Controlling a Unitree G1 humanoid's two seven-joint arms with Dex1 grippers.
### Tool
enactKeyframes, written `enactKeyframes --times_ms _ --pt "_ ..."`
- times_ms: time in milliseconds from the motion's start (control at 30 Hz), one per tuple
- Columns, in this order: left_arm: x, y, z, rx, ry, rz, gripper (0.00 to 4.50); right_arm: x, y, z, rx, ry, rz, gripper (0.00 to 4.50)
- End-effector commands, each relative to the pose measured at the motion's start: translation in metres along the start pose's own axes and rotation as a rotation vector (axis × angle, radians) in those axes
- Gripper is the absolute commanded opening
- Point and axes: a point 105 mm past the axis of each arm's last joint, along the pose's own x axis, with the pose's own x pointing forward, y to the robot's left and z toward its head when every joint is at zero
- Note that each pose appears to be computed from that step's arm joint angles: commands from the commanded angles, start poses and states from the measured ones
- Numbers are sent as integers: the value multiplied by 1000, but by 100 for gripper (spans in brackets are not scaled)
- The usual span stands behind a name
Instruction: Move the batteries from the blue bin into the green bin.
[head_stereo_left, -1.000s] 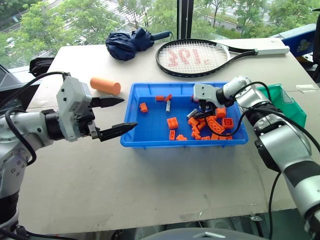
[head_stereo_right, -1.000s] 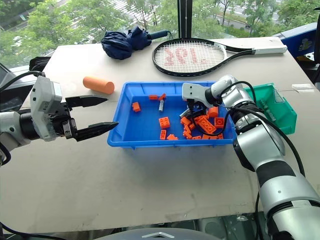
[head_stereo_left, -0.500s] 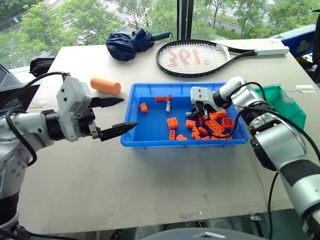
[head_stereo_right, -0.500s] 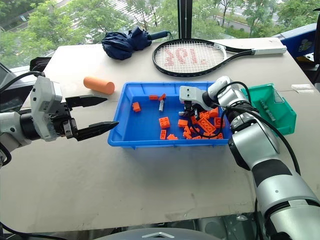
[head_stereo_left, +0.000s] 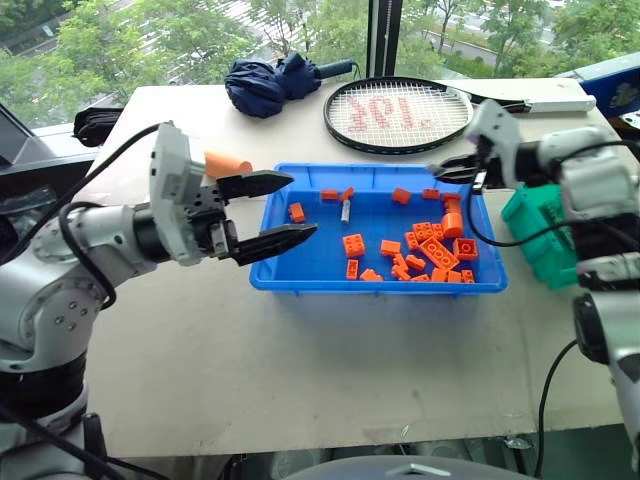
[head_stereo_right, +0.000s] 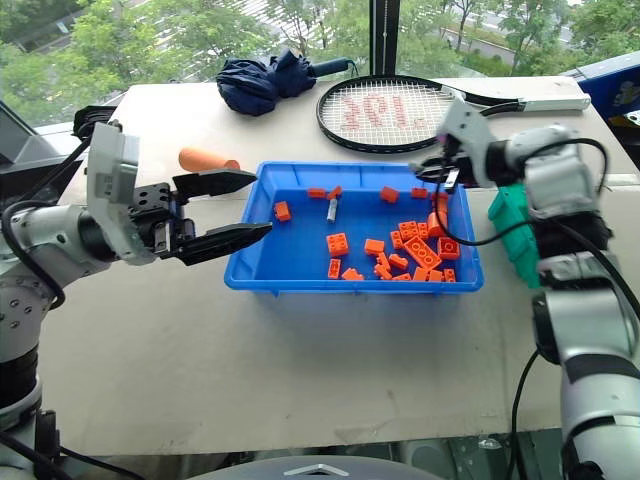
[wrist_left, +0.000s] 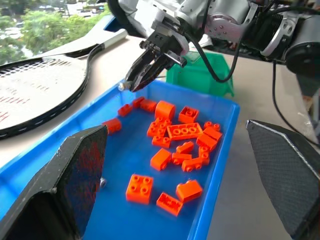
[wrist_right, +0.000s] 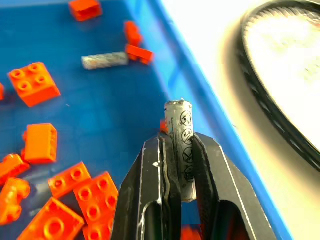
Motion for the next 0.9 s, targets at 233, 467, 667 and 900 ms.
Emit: enactKeyframes --times_ms 233,467,667,900 --pt "36 2 24 43 -88 -160 450 -131 -15 -52 181 127 -507 9" --pt "44 -2 32 75 -112 -223 450 -147 -2 -80 255 209 -531 9" --pt "44 0 26 93 -93 -206 450 -153 -11 -69 240 188 -569 210" --pt "20 21 1 102 17 -41 450 -119 -5 -26 175 51 -438 350"
